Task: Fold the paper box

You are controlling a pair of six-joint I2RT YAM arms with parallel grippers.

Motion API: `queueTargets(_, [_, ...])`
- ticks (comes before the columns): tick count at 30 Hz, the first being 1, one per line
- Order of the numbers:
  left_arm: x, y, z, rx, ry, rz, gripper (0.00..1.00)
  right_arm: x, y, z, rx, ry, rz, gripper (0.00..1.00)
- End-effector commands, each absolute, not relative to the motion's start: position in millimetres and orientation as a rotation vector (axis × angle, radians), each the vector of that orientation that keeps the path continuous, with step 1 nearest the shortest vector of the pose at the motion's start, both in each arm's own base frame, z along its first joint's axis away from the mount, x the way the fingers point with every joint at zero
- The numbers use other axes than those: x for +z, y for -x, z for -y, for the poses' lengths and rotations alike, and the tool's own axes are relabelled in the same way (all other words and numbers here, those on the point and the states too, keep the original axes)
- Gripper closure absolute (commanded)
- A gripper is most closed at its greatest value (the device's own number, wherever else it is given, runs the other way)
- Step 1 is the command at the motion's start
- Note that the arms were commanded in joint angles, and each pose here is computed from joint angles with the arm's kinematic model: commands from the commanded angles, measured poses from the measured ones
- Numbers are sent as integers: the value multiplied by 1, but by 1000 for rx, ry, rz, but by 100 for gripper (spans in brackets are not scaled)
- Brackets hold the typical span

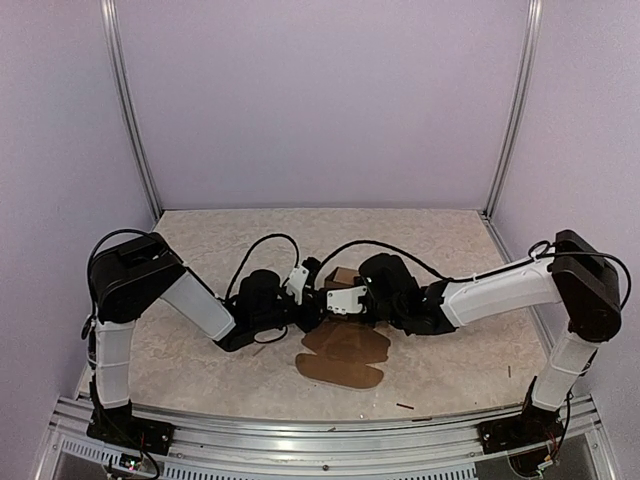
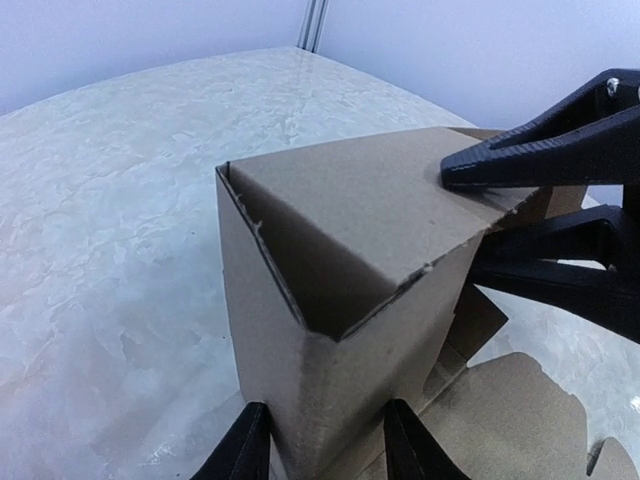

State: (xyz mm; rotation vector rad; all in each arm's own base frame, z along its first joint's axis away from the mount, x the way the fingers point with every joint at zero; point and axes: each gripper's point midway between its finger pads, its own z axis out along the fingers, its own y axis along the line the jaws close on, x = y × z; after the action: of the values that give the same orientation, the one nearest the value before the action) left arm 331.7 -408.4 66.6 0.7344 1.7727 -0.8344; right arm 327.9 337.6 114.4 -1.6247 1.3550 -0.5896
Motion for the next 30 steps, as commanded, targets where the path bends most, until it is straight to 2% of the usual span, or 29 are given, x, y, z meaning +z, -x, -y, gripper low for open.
queueTargets(1, [59,-340,406,-784,-715,-1765,62,115,-315,-338,-440,1658,-1484,71])
queueTargets(11, [64,-342,408,-780,-722,-1738,63,143,-322,-333,-178,1634,-1660,62])
queueTargets(21, [60,-348,409,-759,-728,-1731,65,160,-321,-319,127,1636,-1756,59])
queueTargets(25, [61,-349,410,-748,-737,-1724,65,182,-347,-312,240,1570,-1790,56])
queueTargets(30, [61,-348,412,-745,-755,-1723,65,183,-384,-307,421,1497,-1894,52])
